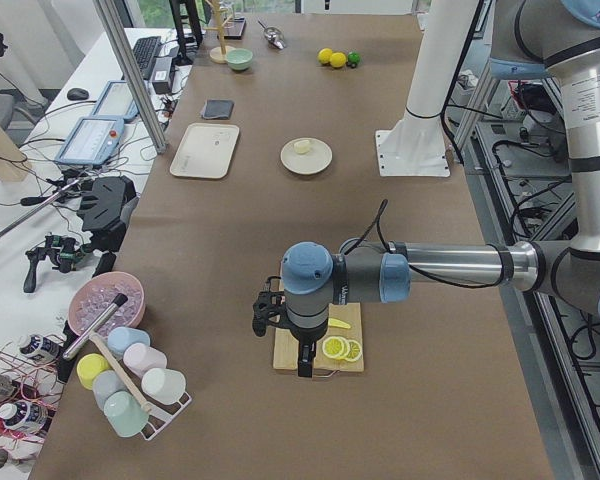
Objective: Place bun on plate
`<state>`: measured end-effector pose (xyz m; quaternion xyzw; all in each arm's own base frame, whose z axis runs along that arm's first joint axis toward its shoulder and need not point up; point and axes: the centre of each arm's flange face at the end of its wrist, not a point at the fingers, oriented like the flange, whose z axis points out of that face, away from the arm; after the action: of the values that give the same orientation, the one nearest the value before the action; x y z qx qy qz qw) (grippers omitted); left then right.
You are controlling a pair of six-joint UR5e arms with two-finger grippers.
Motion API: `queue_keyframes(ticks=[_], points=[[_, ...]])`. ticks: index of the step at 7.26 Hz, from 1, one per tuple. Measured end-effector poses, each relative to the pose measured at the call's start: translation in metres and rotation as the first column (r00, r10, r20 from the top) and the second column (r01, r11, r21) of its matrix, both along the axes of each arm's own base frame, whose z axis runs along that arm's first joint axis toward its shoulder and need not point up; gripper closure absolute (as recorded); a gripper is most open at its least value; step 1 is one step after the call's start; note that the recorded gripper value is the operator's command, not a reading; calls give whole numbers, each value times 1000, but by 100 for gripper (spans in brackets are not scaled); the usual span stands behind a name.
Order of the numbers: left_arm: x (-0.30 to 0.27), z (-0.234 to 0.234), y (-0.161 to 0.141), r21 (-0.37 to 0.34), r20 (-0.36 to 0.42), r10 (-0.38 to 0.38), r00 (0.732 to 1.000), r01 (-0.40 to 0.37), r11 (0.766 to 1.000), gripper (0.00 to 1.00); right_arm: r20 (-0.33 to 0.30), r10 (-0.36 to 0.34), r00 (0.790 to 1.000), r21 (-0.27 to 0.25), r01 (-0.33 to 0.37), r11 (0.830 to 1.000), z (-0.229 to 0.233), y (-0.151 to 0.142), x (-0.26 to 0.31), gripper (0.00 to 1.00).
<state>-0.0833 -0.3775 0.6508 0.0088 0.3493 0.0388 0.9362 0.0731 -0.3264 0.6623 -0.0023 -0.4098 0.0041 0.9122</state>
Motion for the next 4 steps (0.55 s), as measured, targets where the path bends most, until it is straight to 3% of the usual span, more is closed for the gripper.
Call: queue_keyframes(ticks=[4], points=[[0, 0, 0, 0, -1, 0, 1000, 0, 1000, 2, 8, 0, 1000, 0, 0, 1000, 0, 3, -1, 0]])
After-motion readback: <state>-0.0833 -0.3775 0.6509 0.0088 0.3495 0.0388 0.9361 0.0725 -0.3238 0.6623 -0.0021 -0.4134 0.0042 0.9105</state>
